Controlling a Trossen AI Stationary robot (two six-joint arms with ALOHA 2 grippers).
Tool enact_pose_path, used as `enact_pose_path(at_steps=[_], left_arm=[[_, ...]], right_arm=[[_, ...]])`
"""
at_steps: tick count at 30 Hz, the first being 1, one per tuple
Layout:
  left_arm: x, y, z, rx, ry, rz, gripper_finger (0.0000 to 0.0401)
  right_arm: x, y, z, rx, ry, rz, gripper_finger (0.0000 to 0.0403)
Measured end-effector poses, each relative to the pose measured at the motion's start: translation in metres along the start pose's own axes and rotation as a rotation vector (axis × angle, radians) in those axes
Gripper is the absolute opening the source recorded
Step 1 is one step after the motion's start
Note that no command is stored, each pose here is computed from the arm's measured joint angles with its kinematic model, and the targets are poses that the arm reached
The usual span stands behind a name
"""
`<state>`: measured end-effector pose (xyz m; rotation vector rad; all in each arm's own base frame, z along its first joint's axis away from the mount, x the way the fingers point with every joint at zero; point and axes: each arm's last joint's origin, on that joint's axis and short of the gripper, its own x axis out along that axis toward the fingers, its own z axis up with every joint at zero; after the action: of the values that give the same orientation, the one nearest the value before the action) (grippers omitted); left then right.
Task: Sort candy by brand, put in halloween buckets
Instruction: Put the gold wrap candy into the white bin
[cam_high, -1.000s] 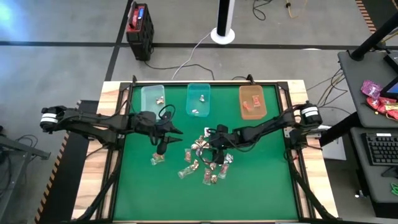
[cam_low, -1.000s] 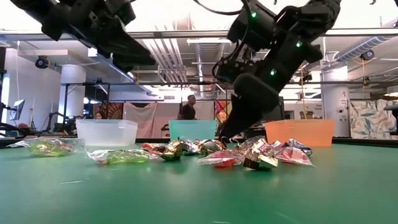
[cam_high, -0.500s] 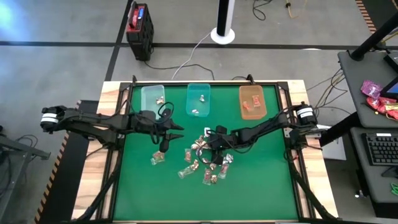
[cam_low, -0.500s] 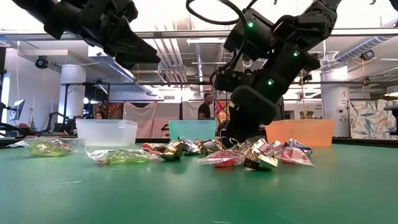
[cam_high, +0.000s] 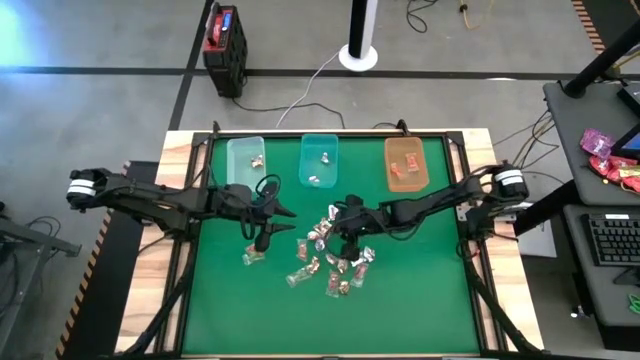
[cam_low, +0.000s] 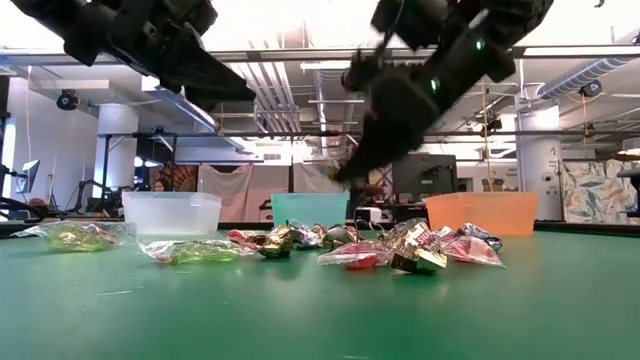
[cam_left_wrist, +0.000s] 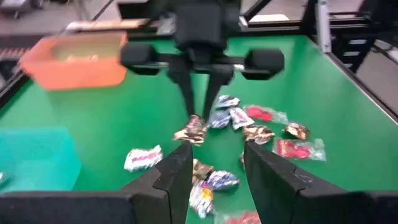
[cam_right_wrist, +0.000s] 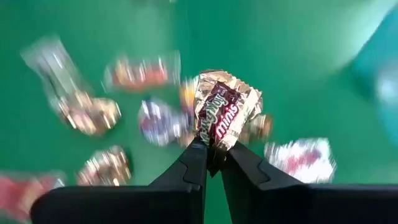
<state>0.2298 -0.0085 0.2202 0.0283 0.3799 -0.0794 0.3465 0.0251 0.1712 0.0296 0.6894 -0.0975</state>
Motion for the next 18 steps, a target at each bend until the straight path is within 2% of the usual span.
enact_pose_path(at_steps=[4, 7, 13, 18], left_arm=[[0.01, -0.002, 0.004, 0.039, -0.072, 0.02, 0.0128], [0.017, -0.002, 0.001, 0.045, -0.074, 0.028, 0.0136], [0.031, -0.001, -0.005, 0.07, -0.048, 0.026, 0.0168], [0.043, -0.001, -0.003, 0.134, -0.119, 0.035, 0.0182]], right_arm=[[-0.008, -0.002, 0.018, -0.006, -0.14, 0.077, 0.0028], [-0.01, -0.002, 0.023, -0.055, -0.193, 0.088, 0.0028], [-0.013, -0.004, 0.03, -0.066, -0.257, 0.126, 0.0028], [-0.013, -0.007, 0.032, -0.045, -0.265, 0.198, 0.0028]])
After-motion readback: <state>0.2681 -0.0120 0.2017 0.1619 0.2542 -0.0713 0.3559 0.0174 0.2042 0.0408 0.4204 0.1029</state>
